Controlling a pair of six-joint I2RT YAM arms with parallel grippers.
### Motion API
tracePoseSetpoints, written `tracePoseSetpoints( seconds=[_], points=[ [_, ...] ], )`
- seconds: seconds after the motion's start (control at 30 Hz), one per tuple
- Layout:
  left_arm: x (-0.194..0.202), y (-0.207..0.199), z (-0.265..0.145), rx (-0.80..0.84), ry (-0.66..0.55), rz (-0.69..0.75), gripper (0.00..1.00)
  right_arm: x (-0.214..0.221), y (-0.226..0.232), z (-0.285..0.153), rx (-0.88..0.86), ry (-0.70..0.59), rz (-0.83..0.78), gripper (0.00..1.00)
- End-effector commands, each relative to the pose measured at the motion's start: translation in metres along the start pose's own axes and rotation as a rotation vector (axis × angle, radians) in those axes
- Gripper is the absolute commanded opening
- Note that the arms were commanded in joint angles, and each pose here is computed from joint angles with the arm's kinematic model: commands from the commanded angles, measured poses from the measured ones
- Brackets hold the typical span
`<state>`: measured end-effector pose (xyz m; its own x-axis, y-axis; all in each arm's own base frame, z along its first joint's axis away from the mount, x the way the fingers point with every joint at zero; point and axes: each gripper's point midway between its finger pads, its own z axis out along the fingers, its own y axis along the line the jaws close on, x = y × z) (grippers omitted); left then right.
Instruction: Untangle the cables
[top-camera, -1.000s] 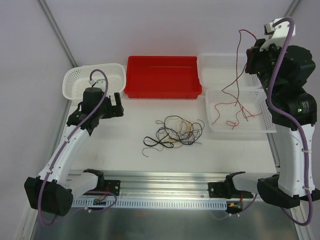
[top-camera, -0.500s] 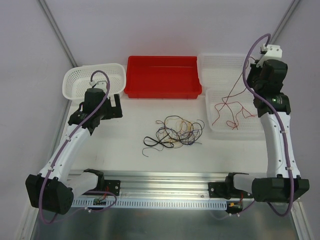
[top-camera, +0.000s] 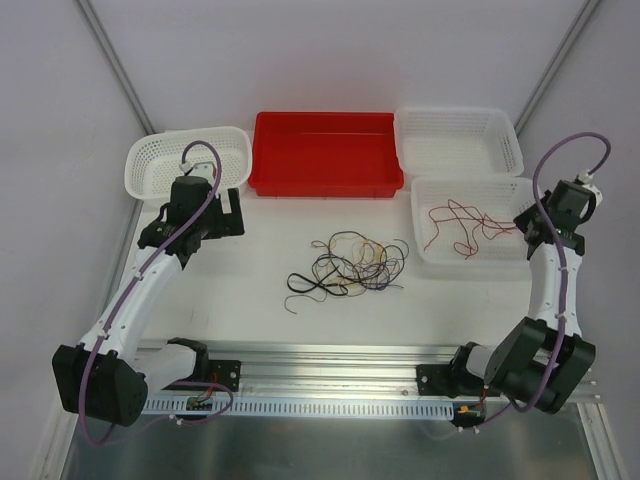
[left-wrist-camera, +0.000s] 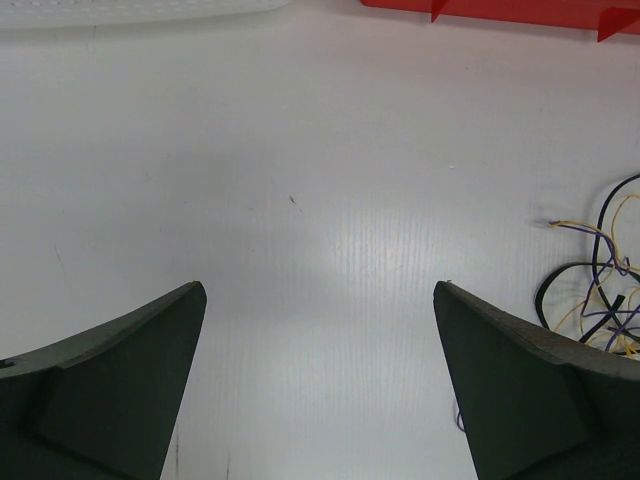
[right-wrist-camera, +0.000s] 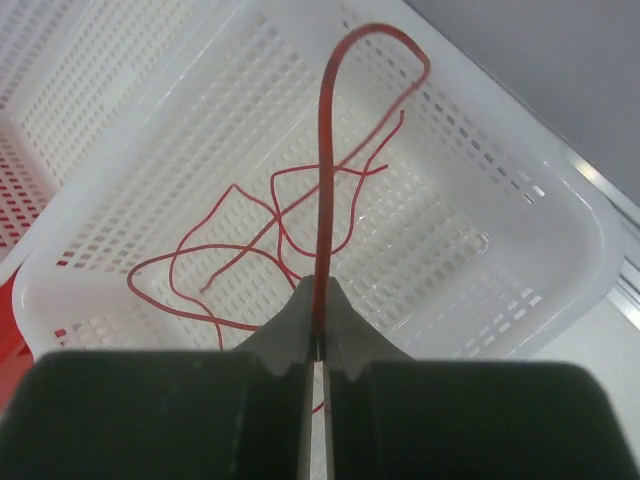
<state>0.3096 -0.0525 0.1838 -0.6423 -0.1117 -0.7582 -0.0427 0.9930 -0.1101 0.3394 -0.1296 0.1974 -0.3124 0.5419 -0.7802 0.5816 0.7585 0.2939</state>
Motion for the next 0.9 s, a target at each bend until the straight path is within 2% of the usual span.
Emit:
tracePoseSetpoints(
  seconds=[0.0,0.27,0.47,0.63,0.67,0.7,0.77,0.8,0.83,0.87],
  points=[
    [0.002,0.009,0.003,-0.033,-0.002,0.018,0.99,-0.008,0.005,0.009,-0.047,0.009,0.202,0.01],
    [0.003,0.009,0.005,-0.034,0.009,0.018,0.99,0.045,0.011,0.053,-0.079,0.274,0.272,0.01],
    [0.006,0.008,0.008,-0.031,0.027,0.016,0.99,0.103,0.010,0.069,-0.053,0.492,0.225,0.01],
    [0.009,0.008,0.011,-0.032,0.042,0.017,0.99,0.120,0.013,0.064,-0.035,0.552,0.153,0.04],
    [0.010,0.008,0.011,-0.033,0.045,0.017,0.99,0.119,0.012,0.059,-0.024,0.552,0.139,0.07],
    [0.010,0.007,0.011,-0.031,0.045,0.017,0.99,0.115,0.013,0.056,-0.017,0.541,0.122,0.20],
    [0.010,0.008,0.012,-0.033,0.048,0.015,0.99,0.103,0.011,0.046,0.021,0.510,0.070,0.34],
    [0.010,0.007,0.011,-0.031,0.045,0.017,0.99,0.098,0.010,0.042,0.031,0.497,0.053,0.49],
    [0.009,0.008,0.010,-0.032,0.044,0.015,0.99,0.096,0.007,0.036,0.062,0.492,0.031,0.57],
    [0.009,0.008,0.010,-0.032,0.044,0.016,0.99,0.086,0.008,0.032,0.063,0.466,0.013,0.69]
  ],
)
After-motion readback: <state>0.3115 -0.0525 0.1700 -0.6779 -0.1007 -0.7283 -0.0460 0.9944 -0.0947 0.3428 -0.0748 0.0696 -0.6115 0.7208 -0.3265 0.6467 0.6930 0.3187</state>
